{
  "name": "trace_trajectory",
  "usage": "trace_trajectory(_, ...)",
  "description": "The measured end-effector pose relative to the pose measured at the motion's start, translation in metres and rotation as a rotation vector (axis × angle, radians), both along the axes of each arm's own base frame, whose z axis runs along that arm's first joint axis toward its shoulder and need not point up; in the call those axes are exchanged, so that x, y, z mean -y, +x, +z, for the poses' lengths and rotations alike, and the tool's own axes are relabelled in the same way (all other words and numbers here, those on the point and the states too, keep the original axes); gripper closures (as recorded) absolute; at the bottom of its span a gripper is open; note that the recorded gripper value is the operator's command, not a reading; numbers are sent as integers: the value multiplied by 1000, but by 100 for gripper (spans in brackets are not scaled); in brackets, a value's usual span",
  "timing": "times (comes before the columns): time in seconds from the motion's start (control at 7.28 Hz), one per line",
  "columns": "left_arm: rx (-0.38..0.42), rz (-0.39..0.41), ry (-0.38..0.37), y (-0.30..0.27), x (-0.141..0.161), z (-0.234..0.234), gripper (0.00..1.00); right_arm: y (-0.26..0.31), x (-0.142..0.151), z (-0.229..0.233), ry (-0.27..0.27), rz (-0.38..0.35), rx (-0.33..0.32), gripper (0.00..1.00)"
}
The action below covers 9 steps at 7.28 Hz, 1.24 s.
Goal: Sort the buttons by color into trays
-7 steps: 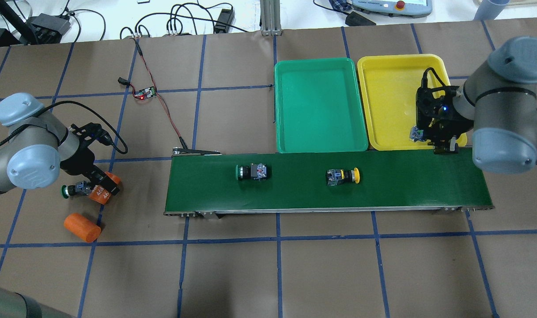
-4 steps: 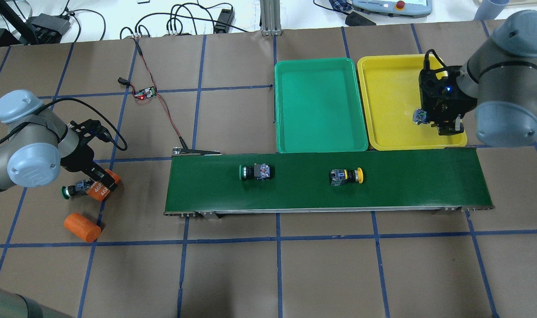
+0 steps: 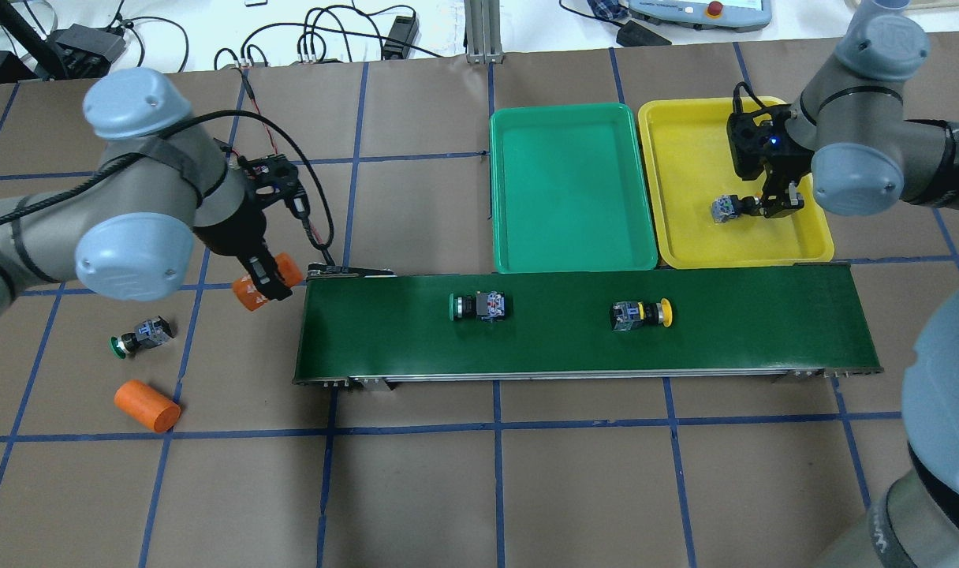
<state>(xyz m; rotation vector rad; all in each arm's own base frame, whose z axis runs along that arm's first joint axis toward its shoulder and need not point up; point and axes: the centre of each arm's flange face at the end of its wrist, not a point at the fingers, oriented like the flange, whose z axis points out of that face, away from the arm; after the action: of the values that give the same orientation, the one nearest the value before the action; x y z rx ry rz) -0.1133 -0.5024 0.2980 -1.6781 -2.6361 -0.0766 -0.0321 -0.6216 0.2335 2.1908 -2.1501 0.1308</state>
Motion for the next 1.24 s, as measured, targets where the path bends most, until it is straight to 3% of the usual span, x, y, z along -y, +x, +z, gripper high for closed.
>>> trace_trajectory(0.14,21,-136,-22,-43,-8,0,100,3,-9,8,9,1,4,0)
trace_trajectory(0.41,33,-323,-18,-95,-26,-12,100,14,-44,41,46,1,15,0)
trace_trajectory(0.69,45,-404,-17,-116,-42,-29,100,29,-101,60,78,4,22,0)
trace_trajectory(0.82,58,-417,-24,-117,-47,-39,19,37,-130,65,80,5,17,0)
trace_trajectory(0.96,64,-417,-31,-118,-47,-47,3,43,-155,59,96,4,19,0)
trace_trajectory(1.24,82,-407,-54,-117,-46,-44,13,52,-185,32,134,2,29,0)
